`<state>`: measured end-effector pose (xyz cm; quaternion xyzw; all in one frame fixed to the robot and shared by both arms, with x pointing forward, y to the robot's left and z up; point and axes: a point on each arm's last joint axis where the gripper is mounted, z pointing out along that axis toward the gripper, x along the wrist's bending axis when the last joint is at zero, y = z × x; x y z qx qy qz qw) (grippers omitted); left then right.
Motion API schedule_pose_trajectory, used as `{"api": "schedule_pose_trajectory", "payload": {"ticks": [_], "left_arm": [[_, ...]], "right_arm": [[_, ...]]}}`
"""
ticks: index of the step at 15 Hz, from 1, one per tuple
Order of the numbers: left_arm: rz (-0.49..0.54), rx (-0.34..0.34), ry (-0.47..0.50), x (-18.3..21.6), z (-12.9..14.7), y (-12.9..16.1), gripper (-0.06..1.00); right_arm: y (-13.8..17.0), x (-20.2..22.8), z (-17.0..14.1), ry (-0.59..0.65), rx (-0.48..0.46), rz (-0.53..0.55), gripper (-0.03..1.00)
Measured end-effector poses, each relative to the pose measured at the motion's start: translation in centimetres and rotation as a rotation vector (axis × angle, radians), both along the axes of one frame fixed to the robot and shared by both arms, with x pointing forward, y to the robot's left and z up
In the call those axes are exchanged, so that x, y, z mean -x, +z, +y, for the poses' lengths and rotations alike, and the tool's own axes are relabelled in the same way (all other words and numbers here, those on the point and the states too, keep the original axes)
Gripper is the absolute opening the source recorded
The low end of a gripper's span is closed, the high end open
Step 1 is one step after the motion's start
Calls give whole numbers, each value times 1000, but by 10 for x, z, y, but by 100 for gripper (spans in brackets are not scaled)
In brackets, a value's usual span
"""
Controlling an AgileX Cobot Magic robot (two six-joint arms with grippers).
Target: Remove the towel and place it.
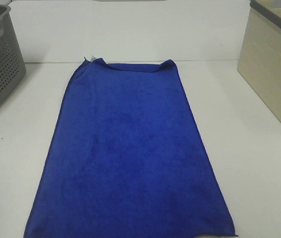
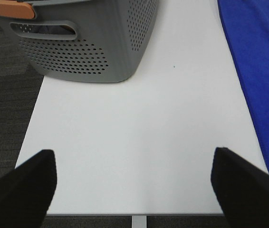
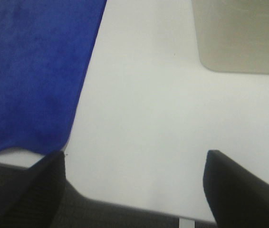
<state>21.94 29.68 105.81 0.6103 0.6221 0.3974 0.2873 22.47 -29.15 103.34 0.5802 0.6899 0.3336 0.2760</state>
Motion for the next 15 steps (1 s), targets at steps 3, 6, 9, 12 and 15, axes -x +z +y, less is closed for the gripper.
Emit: {"api": "schedule_pose_trajectory", "payload": {"ticks": [3, 6, 9, 12, 15], "left_arm": [[-62, 19, -18, -8, -1, -1, 83], [-73, 32, -26, -11, -2, -3, 83], [-84, 32, -35, -11, -2, -2, 83], [-82, 38, -136, -11, -1, -2, 83], [-81, 41, -218, -10, -1, -2, 83]], "right_arm": [[-3, -4, 0, -2, -1, -16, 77], [-3, -4, 0, -2, -2, -17, 77], [-3, -4, 0, -2, -2, -17, 77], [-3, -4, 0, -2, -2, -17, 77], [-3, -4, 0, -2, -2, -17, 77]]}}
